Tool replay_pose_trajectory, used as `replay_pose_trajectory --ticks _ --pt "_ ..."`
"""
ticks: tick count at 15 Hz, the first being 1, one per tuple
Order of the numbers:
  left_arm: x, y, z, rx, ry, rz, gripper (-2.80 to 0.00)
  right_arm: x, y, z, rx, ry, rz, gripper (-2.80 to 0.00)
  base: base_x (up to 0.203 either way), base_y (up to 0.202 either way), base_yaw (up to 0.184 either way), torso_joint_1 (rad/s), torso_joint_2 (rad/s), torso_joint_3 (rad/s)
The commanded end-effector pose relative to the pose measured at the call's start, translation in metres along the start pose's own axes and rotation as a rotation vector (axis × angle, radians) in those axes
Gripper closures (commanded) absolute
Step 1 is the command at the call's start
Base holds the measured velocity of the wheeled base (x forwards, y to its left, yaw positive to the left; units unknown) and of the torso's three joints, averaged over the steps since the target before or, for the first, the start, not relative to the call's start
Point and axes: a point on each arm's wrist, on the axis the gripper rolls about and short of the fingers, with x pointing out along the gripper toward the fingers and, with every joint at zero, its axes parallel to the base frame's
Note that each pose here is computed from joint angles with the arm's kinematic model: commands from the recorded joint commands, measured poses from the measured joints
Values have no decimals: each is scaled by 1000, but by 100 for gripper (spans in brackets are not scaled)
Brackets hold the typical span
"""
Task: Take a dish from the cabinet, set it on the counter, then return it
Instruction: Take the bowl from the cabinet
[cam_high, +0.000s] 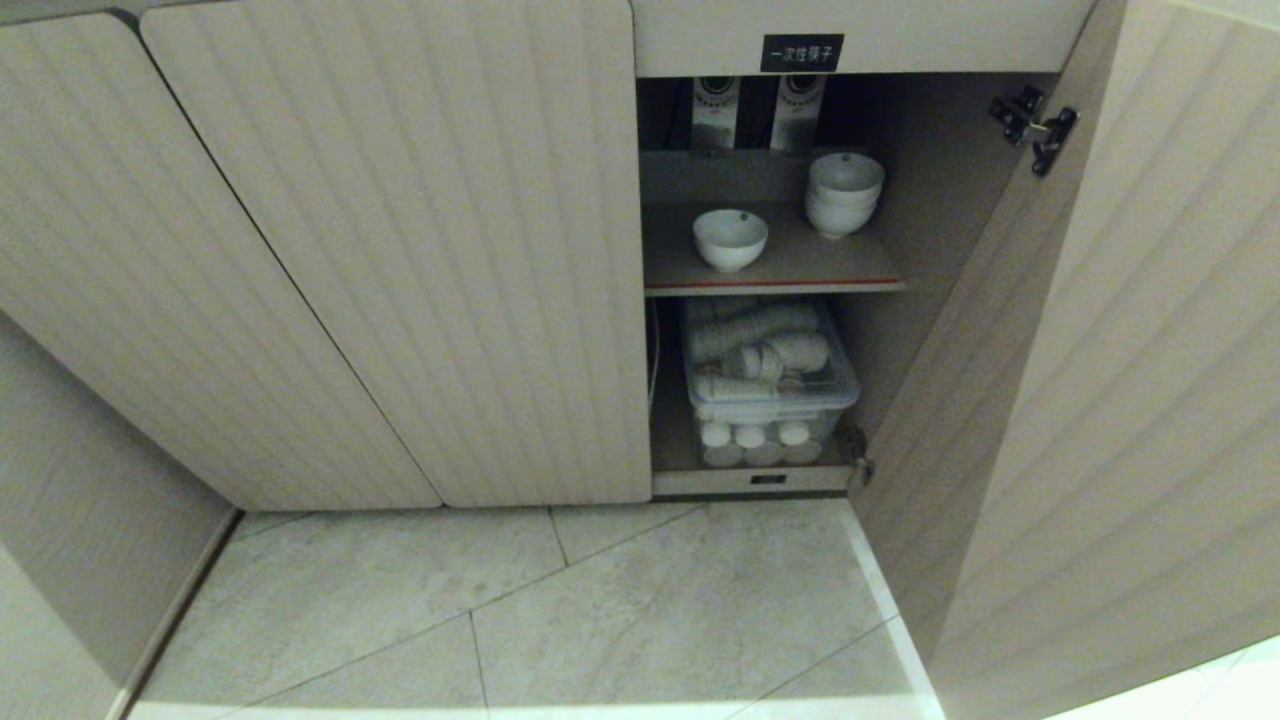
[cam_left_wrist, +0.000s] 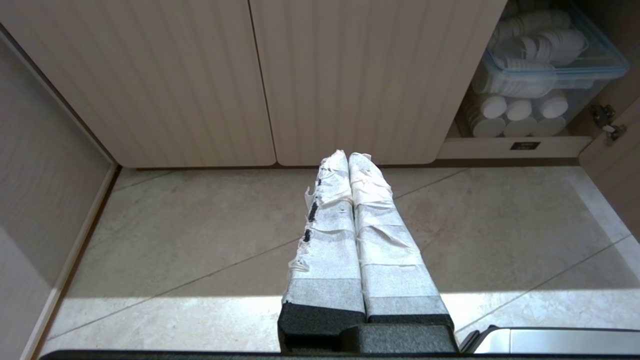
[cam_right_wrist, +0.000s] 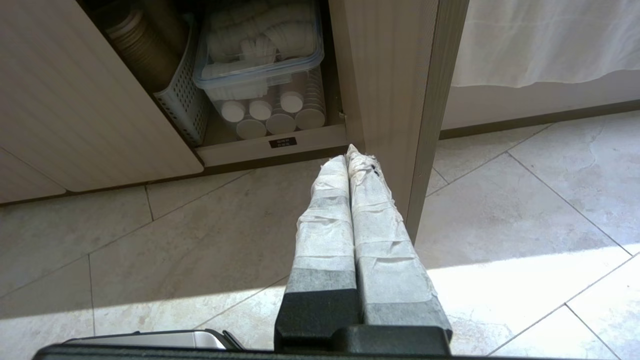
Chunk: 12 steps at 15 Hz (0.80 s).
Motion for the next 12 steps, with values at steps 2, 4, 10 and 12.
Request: replay_pose_trajectory --ticks 2,4,10,12 --pt "0 0 0 0 0 1 0 0 0 0 1 1 0 0 0 0 0 0 0 0" --pt "0 0 0 0 0 0 0 0 0 0 1 1 0 0 0 0 0 0 0 0" --pt "0 0 0 0 -1 -1 0 0 0 0 1 1 0 0 0 0 0 0 0 0" --pt "0 0 0 0 -1 2 0 0 0 0 1 1 0 0 0 0 0 0 0 0"
